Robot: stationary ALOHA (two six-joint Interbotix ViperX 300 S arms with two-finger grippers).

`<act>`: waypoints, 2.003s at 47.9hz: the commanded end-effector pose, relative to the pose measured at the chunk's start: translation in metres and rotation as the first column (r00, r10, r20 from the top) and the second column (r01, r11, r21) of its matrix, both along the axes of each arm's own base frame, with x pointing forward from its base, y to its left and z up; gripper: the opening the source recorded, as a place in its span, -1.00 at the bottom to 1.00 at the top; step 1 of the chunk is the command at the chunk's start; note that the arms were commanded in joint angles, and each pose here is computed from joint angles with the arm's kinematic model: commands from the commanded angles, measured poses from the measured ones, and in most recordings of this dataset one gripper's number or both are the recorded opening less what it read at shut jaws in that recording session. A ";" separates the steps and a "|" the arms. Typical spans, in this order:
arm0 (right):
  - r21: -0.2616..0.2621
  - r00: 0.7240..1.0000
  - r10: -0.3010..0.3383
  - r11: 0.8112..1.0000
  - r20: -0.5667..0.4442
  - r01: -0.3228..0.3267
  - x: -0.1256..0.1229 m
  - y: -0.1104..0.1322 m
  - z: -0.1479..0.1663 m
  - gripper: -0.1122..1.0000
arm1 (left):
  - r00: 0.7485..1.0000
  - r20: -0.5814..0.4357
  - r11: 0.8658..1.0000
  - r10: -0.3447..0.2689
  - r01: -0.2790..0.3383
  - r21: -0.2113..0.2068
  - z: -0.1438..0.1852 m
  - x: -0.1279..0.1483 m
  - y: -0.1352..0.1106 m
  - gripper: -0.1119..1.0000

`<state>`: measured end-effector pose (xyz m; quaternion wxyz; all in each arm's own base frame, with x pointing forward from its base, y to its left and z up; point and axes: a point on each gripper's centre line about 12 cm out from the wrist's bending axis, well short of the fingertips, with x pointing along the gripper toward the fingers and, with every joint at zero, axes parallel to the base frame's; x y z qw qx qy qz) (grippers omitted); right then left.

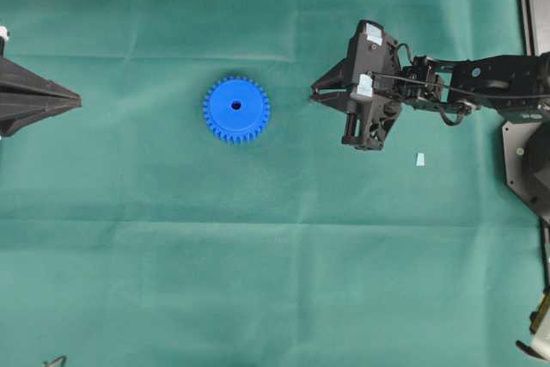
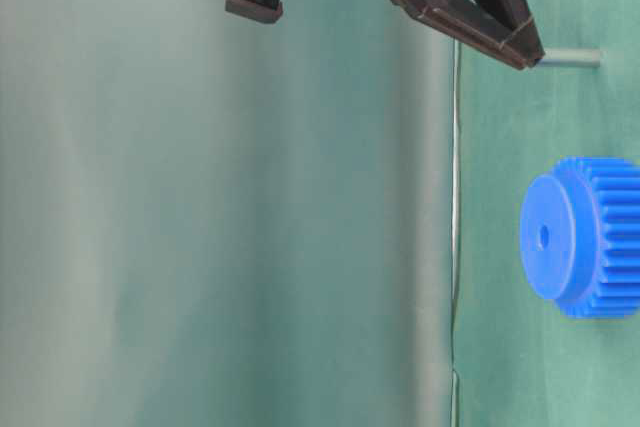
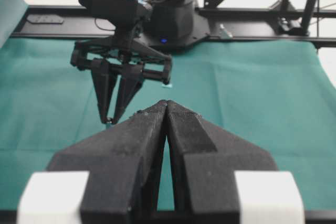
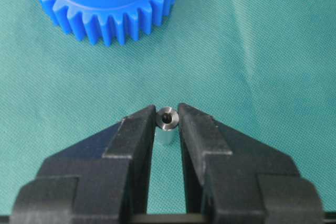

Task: Insert the shaft into the center hole of the gear.
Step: 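Lower the right gripper and close it on the silver shaft, then carry the shaft left and position it above the blue gear's center hole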

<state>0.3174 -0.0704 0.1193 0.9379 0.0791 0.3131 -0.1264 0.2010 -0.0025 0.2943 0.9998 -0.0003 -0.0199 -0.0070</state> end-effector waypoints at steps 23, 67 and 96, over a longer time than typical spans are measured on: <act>0.006 0.998 0.025 1.000 0.053 -0.025 -0.008 0.005 0.098 -0.50 | 1.000 0.020 1.000 -0.004 0.004 0.004 0.009 0.002 -0.001 -0.81; -0.016 0.991 0.100 0.995 0.093 -0.099 0.095 0.012 0.111 -0.50 | 1.000 0.022 1.000 -0.004 0.004 0.004 0.010 0.003 -0.001 -0.81; 0.005 0.995 0.096 0.995 0.023 -0.096 0.109 0.011 0.074 -0.50 | 1.000 0.018 1.000 -0.004 0.004 0.004 0.009 0.003 -0.001 -0.81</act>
